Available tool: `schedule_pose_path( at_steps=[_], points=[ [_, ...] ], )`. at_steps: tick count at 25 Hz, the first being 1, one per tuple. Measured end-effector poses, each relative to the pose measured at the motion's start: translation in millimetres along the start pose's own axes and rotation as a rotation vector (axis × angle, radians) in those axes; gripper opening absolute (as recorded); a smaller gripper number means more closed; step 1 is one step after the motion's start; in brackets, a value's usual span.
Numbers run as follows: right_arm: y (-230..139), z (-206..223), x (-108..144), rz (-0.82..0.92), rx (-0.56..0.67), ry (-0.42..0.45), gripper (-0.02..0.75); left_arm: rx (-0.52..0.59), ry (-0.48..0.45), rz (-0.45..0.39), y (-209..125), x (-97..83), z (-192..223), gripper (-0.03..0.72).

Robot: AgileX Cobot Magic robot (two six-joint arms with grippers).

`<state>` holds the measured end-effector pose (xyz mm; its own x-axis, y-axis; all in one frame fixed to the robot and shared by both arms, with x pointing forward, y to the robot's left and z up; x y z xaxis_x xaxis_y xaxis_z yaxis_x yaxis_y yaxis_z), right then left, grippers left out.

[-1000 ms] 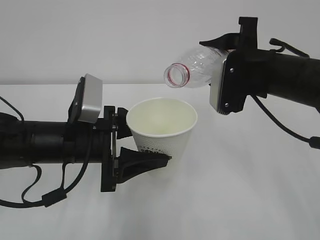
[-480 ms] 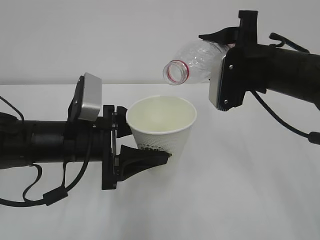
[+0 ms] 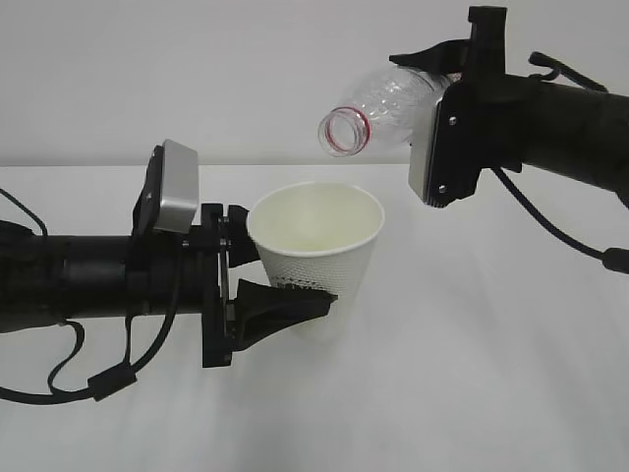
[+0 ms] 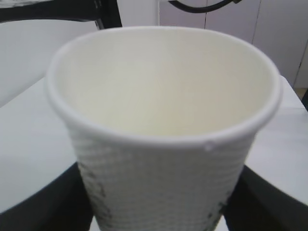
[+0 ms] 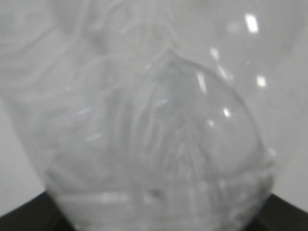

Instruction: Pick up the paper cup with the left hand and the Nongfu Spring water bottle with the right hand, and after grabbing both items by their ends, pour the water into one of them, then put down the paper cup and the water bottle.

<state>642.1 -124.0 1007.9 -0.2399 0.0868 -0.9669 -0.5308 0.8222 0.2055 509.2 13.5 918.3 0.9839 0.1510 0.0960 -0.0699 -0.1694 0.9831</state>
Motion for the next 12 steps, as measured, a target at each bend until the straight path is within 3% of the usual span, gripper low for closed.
schedule_pose_path(
  at_steps=[12],
  points=[
    [-3.1, 0.1, -3.0, -0.045, 0.018, -0.014, 0.461, 0.000, 0.000, 0.000, 0.0, 0.0, 0.0, 0.539]
  ],
)
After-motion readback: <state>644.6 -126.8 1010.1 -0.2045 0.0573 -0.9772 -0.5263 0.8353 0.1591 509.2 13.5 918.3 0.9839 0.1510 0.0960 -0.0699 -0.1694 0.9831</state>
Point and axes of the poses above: a point on each arm's last joint axis where the gripper is mounted, z pointing out along that axis toward the gripper, x along the wrist's bending axis when the last joint is at zero, y = z × x, the point moved 9 cm from there along z, pointing out along that axis toward the gripper, and after that the axes turned 5 degrees about z, right-handed, at the moved point
